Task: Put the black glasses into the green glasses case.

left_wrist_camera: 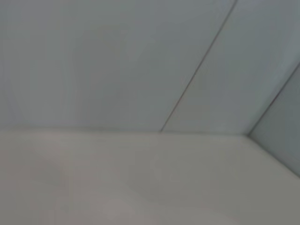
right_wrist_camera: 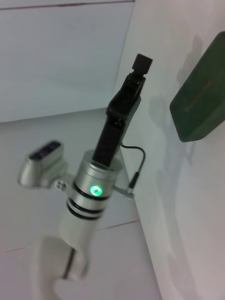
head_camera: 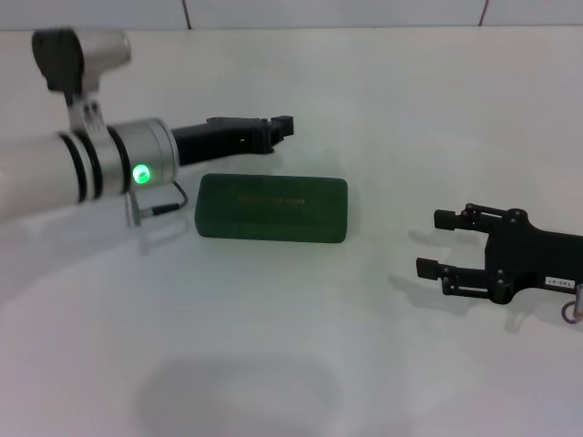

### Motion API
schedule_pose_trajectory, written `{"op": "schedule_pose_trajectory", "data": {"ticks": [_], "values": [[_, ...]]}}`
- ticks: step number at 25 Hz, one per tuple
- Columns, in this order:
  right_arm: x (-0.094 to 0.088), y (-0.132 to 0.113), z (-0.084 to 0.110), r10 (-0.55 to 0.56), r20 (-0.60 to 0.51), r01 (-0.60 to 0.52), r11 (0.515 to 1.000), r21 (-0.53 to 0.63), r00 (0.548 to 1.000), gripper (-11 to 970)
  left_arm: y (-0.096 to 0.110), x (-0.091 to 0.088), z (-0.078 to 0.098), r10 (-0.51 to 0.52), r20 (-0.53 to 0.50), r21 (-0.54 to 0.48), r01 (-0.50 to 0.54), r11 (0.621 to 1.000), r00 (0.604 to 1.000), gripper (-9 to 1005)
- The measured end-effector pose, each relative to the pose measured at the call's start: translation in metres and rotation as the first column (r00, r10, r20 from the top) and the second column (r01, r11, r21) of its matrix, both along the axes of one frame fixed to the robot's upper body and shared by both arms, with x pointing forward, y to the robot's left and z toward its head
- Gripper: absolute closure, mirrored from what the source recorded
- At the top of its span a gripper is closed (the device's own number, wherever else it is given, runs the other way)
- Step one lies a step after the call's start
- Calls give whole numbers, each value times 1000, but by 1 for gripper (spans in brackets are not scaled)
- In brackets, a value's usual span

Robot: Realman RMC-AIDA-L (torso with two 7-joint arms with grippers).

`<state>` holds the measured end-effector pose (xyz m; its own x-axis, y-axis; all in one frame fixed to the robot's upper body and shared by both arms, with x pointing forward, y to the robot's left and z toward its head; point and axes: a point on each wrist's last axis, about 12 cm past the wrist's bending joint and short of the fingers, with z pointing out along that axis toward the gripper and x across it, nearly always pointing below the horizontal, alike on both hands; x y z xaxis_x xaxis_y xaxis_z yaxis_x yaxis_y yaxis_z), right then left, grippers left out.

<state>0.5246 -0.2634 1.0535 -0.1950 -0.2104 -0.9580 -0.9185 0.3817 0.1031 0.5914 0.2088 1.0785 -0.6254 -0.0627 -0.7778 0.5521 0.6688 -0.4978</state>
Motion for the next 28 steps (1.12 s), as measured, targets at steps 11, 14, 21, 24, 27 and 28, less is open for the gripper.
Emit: {"op": "schedule_pose_trajectory", "data": {"ticks": [11,14,21,24,27,28], "values": [[0,1,1,7,3,-7,1000,1,1000,217,41,5,33,24,-26,-262,-30,965,999,983],[-1,2,0,10,2,-10,1000,2,1000,217,48,-5,22,70,131,-216,-40,976,989,982],[0,1,1,10,11,-10,1000,1,1000,218,59,-34,-12,29,432,66,-64,996,901,952],[-2,0,0,7,27,-7,1000,-3,1000,218,67,-46,-24,13,449,112,-71,991,894,851],[-4,-3,1,1,56,-2,1000,4,998,218,77,-61,-31,7,474,140,-83,987,881,718],[-6,-4,1,3,68,-4,1000,8,998,218,80,-66,-32,5,480,148,-86,985,877,673]]}}
